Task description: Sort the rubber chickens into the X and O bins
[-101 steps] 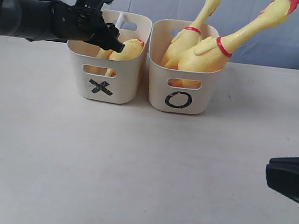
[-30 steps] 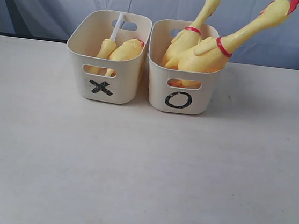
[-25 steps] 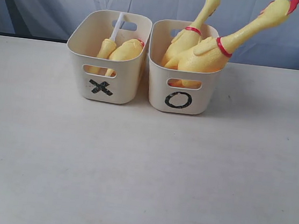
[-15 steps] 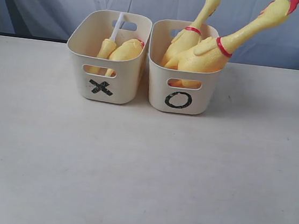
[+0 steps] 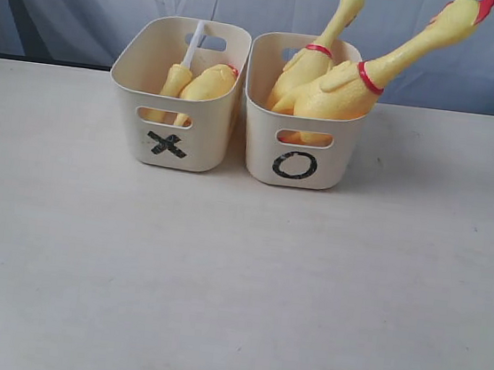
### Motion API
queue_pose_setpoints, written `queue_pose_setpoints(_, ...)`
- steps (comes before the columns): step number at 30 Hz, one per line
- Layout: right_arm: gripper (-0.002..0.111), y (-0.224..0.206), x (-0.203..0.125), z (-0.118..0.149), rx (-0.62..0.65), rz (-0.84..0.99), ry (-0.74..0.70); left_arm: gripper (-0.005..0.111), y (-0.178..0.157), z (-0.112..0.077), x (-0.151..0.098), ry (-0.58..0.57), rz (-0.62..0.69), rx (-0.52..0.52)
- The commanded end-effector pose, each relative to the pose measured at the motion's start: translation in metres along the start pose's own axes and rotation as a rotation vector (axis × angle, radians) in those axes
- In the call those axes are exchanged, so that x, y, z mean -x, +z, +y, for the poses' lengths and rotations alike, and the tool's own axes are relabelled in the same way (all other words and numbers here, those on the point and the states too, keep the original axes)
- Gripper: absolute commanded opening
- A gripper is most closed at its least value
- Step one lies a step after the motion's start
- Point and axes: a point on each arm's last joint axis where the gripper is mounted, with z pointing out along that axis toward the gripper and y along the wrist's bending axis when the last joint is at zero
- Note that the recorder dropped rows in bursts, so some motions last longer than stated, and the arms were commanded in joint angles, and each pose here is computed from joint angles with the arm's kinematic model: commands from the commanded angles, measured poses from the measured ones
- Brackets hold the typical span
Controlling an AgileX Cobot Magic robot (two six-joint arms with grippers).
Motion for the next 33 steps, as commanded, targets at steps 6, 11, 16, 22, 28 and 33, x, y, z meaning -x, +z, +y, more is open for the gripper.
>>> queue_pose_setpoints(6, 0.000, 0.000, -0.001, 0.000, -0.006, -0.004, -0.001, 0.061, -0.032, 0.003, 0.011, 0.006, -0.083, 0.041)
queue_pose_setpoints(11, 0.000, -0.003, -0.001, 0.002, -0.007, -0.017, -0.007, 0.061, -0.053, 0.001, 0.011, 0.009, -0.123, 0.060)
queue_pose_setpoints(16, 0.000, -0.006, -0.002, 0.003, -0.008, -0.030, -0.013, 0.061, -0.063, -0.006, -0.001, 0.019, -0.106, 0.089)
queue_pose_setpoints(22, 0.000, -0.008, -0.002, 0.004, -0.009, -0.036, -0.018, 0.061, -0.063, -0.020, -0.034, 0.024, -0.019, 0.093)
queue_pose_setpoints(28, 0.000, -0.012, -0.002, 0.006, -0.010, -0.056, -0.027, 0.061, -0.065, -0.038, -0.075, 0.014, 0.067, 0.056)
queue_pose_setpoints(33, 0.000, -0.017, -0.003, 0.008, -0.012, -0.077, -0.036, 0.061, -0.071, -0.050, -0.104, 0.009, 0.113, 0.036)
